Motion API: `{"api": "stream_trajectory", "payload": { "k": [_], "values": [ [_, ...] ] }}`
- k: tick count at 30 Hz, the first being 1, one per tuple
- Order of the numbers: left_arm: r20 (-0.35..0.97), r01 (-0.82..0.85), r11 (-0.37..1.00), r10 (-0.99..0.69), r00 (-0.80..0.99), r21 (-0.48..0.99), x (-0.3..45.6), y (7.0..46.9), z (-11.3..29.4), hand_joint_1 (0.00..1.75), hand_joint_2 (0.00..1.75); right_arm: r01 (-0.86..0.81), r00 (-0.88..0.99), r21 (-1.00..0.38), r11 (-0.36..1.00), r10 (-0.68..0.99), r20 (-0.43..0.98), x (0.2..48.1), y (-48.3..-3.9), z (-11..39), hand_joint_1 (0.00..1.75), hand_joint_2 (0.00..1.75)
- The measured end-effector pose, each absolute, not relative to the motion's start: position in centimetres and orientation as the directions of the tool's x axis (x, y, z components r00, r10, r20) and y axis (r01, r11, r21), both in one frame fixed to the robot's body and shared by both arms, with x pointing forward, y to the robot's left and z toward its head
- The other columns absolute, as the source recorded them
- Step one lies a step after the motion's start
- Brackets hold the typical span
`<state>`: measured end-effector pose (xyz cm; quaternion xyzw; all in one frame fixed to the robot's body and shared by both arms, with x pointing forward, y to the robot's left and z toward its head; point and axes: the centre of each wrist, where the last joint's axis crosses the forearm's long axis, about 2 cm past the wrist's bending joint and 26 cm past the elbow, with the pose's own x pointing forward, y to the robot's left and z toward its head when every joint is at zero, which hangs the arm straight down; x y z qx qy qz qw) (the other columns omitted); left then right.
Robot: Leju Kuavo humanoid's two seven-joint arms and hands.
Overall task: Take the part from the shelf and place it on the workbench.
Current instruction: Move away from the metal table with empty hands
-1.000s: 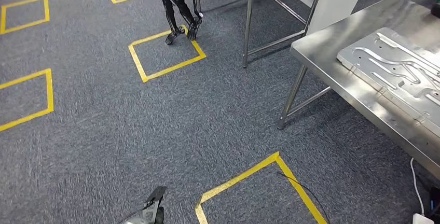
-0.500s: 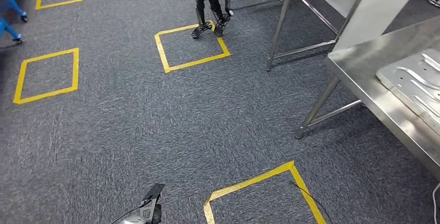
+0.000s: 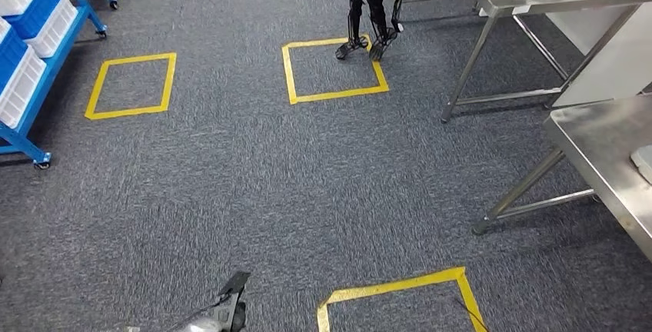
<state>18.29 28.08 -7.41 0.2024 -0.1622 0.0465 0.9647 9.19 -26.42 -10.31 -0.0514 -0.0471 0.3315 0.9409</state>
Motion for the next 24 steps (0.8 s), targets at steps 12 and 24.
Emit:
{"api": "stream_trajectory", "payload": {
  "k": [12, 24],
  "values": [
    [0.332, -0.121, 0.922, -0.008, 0.943, 0.367, 18.8, 27.8, -7.2, 0.0, 0.0, -0.625, 0.771, -0.125, 0.771, 0.634, 0.055, 9.2, -26.3, -10.3, 0.0, 0.0],
    [0.318, -0.066, 0.927, -0.06, 0.946, 0.37, 19.6, 27.4, -6.9, 0.0, 0.0, -0.614, 0.781, -0.122, 0.78, 0.622, 0.048, 8.5, -26.3, -10.4, 0.0, 0.0]
  ]
}}
